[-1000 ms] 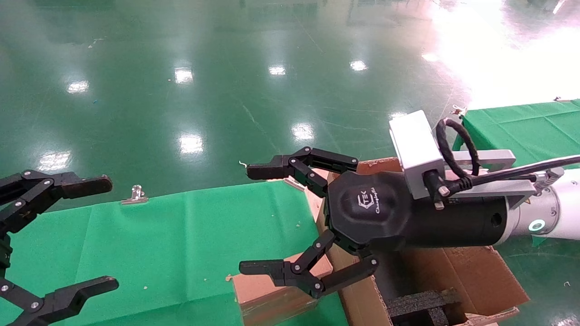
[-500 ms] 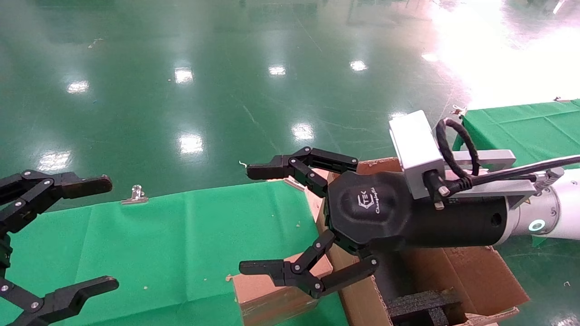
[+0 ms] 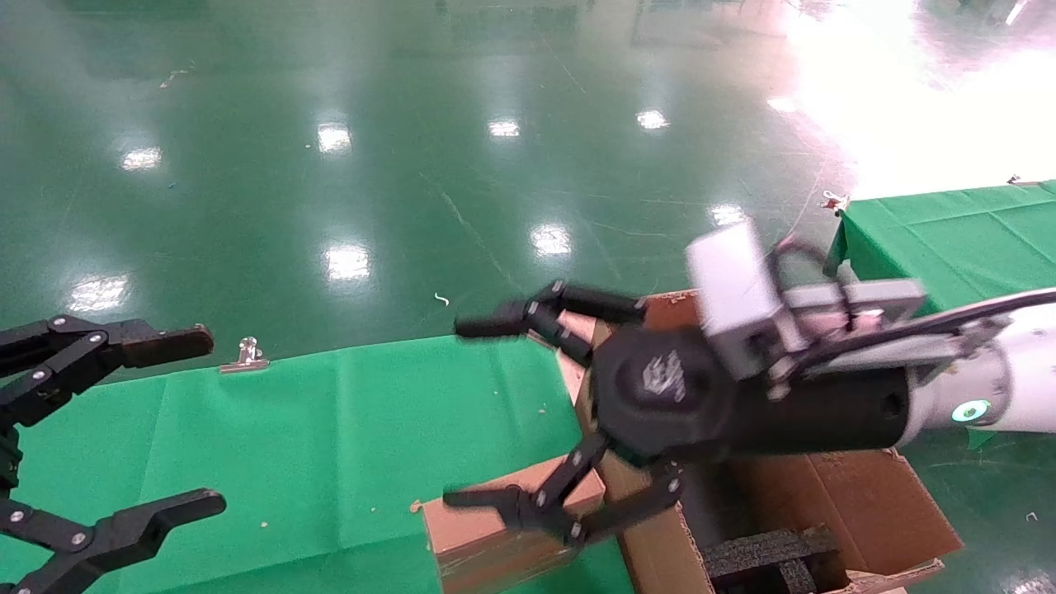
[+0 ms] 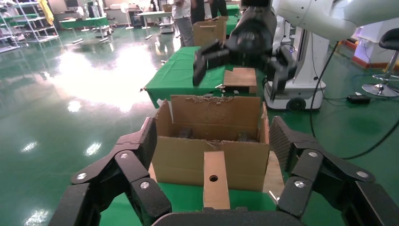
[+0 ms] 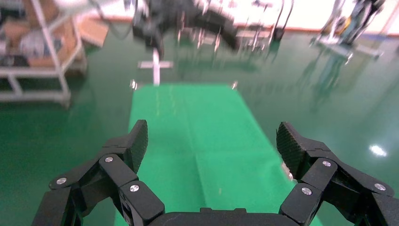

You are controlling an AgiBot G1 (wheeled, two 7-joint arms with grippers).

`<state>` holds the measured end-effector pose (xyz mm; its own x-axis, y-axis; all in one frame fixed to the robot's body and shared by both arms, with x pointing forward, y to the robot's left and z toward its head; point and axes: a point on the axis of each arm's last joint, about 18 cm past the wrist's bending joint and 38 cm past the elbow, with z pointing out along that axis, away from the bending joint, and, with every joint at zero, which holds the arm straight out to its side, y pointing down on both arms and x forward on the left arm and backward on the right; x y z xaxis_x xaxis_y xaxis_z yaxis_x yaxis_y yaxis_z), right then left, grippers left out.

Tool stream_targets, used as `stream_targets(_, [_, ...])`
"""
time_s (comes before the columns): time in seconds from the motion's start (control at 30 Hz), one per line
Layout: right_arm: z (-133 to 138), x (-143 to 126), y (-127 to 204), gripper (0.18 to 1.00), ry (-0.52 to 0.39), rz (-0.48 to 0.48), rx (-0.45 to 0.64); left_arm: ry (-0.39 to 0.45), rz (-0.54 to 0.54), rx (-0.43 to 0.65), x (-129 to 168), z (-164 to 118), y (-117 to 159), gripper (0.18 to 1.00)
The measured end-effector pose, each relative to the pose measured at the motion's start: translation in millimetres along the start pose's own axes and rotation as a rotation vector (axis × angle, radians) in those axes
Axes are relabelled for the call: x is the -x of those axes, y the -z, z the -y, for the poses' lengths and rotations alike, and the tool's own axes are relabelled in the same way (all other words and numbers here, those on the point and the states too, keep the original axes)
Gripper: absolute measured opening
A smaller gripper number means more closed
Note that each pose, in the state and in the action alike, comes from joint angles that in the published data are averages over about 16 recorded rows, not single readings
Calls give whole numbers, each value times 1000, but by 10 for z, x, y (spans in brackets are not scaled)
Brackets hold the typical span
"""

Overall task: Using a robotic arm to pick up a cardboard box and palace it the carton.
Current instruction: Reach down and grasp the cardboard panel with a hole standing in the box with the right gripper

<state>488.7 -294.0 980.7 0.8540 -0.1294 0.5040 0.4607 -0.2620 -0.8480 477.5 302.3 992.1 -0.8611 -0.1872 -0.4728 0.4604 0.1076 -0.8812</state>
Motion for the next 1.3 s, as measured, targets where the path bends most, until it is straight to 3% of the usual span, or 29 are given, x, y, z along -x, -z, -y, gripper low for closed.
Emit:
stream_targets(0.2, [-162, -83, -156, 1001, 43, 54, 173, 0, 0, 0, 0, 0, 0, 839])
stream_targets(0.63, [-496, -334, -544, 1001, 139, 182, 506, 0, 0, 0, 0, 0, 0, 564])
stream_targets(0.97, [-619, -482, -725, 1001, 195, 261, 681, 0, 0, 0, 0, 0, 0, 349])
stream_targets(1.3, [-667, -578, -776, 1001, 243, 306, 798, 0, 0, 0, 0, 0, 0, 228])
